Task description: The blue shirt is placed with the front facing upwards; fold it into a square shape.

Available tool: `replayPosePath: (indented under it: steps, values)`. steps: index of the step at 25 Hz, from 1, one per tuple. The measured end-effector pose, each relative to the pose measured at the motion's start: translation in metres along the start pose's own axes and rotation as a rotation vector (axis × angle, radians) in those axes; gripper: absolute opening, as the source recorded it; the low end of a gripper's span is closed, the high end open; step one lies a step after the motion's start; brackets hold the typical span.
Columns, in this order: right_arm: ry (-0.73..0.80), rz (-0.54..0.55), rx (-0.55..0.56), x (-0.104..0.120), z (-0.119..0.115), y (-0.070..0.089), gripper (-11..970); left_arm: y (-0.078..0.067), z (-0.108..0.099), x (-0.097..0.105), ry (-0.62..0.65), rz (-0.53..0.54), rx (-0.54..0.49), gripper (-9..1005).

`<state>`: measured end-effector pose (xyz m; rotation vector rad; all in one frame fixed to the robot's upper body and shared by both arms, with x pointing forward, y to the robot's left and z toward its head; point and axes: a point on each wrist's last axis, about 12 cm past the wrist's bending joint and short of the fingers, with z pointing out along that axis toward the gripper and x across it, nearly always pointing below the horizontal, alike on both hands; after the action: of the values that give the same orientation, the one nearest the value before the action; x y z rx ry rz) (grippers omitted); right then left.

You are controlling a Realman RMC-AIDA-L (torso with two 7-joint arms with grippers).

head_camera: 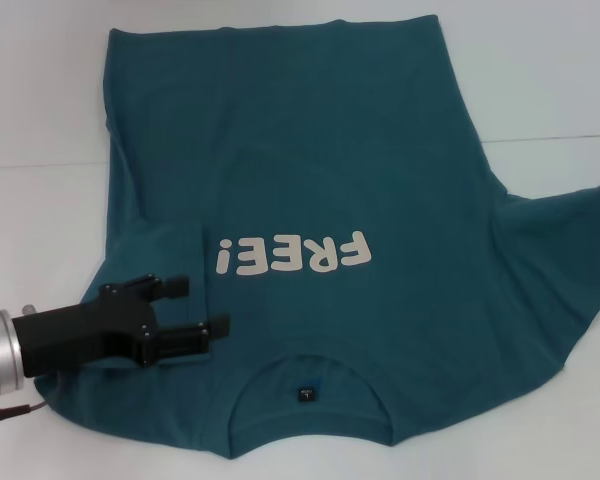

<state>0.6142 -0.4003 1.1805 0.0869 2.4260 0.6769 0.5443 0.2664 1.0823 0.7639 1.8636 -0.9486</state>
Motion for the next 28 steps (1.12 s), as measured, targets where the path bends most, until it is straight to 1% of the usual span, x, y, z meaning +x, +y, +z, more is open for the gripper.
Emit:
replayPosePath:
  steps: [4, 8, 11, 12, 13, 14, 15, 17, 19, 21, 23, 25, 28]
  values:
    - [0.022, -0.028, -0.045, -0.006, 0.005, 0.016, 29, 0.0, 0.0, -0.001, -0.001, 0.001, 0.0, 933]
    - [0.042, -0.066, -0.082, -0.013, 0.014, 0.035, 33, 0.0, 0.0, -0.001, 0.0, 0.002, 0.0, 933]
    - [0.062, -0.116, -0.107, -0.021, 0.024, 0.055, 35, 0.001, -0.001, 0.0, 0.0, 0.001, -0.002, 933]
    - [0.074, -0.137, -0.114, -0.024, 0.028, 0.063, 36, 0.001, -0.001, 0.0, 0.0, 0.001, -0.003, 932]
    - [0.103, -0.177, -0.117, -0.026, 0.04, 0.08, 37, 0.001, -0.001, 0.0, 0.001, 0.001, -0.005, 932]
    - [0.12, -0.193, -0.116, -0.026, 0.047, 0.087, 38, 0.001, -0.002, 0.0, 0.001, 0.001, -0.007, 932]
    - [0.12, -0.193, -0.116, -0.026, 0.047, 0.087, 39, 0.001, -0.002, 0.0, 0.001, 0.001, -0.007, 932]
    - [0.159, -0.232, -0.103, -0.024, 0.063, 0.103, 40, 0.001, -0.002, 0.0, 0.001, 0.001, -0.01, 932]
    - [0.199, -0.264, -0.079, -0.02, 0.078, 0.115, 42, 0.002, -0.002, 0.0, 0.002, 0.003, -0.011, 932]
    - [0.235, -0.292, -0.047, -0.015, 0.091, 0.122, 44, 0.001, -0.002, 0.001, 0.002, 0.003, -0.011, 932]
    - [0.265, -0.309, -0.014, -0.01, 0.101, 0.126, 46, 0.001, -0.002, 0.002, 0.002, 0.002, -0.011, 932]
    - [0.285, -0.321, 0.005, -0.008, 0.106, 0.129, 47, 0.001, -0.002, 0.002, 0.004, 0.001, -0.011, 933]
    - [0.279, -0.323, -0.006, -0.007, 0.106, 0.132, 50, 0.002, -0.002, 0.002, 0.005, 0.001, -0.014, 933]
